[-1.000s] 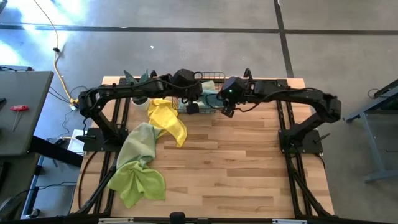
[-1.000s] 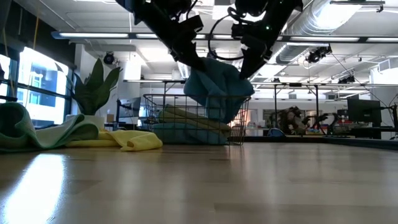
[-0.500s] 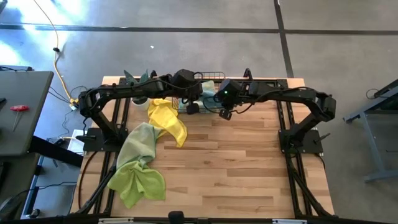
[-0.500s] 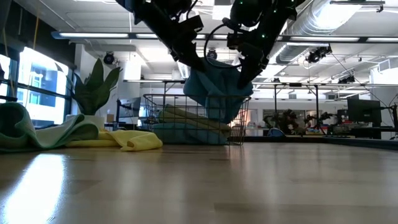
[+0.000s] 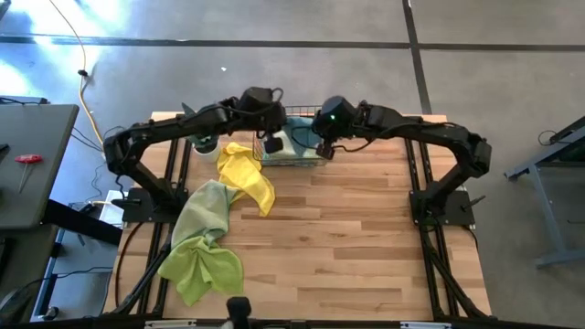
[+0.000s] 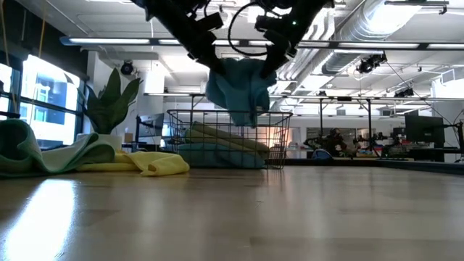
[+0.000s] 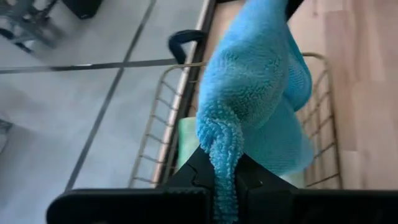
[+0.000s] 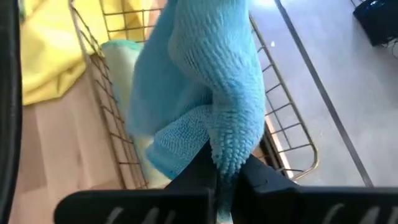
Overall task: Fold microfiber towels
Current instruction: Put the blue microfiber cloth in the basket
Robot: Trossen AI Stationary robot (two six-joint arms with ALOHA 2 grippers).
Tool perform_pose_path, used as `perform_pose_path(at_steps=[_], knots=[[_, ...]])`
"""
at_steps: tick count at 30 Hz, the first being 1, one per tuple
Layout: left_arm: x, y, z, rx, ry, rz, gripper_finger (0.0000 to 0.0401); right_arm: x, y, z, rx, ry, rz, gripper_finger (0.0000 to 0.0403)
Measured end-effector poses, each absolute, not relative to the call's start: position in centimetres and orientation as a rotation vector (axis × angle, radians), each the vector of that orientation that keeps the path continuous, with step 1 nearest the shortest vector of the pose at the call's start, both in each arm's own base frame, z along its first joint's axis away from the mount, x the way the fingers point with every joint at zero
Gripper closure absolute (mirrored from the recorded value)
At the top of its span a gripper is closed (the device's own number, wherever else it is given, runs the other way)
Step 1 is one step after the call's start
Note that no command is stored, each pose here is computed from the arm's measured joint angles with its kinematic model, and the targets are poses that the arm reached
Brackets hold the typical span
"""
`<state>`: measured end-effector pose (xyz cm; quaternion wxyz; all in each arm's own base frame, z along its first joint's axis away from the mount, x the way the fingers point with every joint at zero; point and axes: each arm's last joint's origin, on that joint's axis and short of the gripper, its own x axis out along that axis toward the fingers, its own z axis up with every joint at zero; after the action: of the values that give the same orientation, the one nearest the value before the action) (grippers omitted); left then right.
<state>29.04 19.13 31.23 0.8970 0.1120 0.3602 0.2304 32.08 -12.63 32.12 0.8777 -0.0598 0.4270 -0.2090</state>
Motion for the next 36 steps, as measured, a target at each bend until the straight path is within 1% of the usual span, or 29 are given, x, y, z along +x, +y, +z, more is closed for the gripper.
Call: perform_pose_path(at_steps=[2,5,10,13,18,24,30,33,36], knots=[[28.3,19.7,31.6,0.237,0.741,0.49,0.0401,32.7,-13.2,31.7,-0.104,0.919,-0.41,0.0402],[27.4,20.7,31.6,0.219,0.748,0.474,0.0401,33.8,-14.0,30.3,-0.103,1.026,-0.367,0.0402],[26.4,21.8,31.0,0.229,0.807,0.449,0.0401,35.9,-15.0,29.8,-0.201,1.136,-0.321,0.0402],[26.0,22.5,30.7,0.263,0.831,0.461,0.0401,37.2,-15.9,30.1,-0.266,1.142,-0.308,0.0402],[25.3,23.4,30.9,0.286,0.826,0.488,0.0401,38.1,-17.1,30.8,-0.312,1.16,-0.309,0.0402],[24.4,24.8,31.3,0.368,0.808,0.518,0.0401,38.0,-18.3,31.4,-0.459,1.174,-0.324,0.0403],[24.3,25.2,31.7,0.424,0.789,0.525,0.0401,38.1,-19.0,31.4,-0.561,1.176,-0.35,0.0403],[24.2,25.1,31.1,0.413,0.795,0.505,0.0401,38.2,-19.0,31.4,-0.587,1.172,-0.332,0.0403],[24.1,24.8,29.6,0.358,0.808,0.446,0.0401,38.1,-18.8,30.8,-0.54,1.189,-0.274,0.0403]])
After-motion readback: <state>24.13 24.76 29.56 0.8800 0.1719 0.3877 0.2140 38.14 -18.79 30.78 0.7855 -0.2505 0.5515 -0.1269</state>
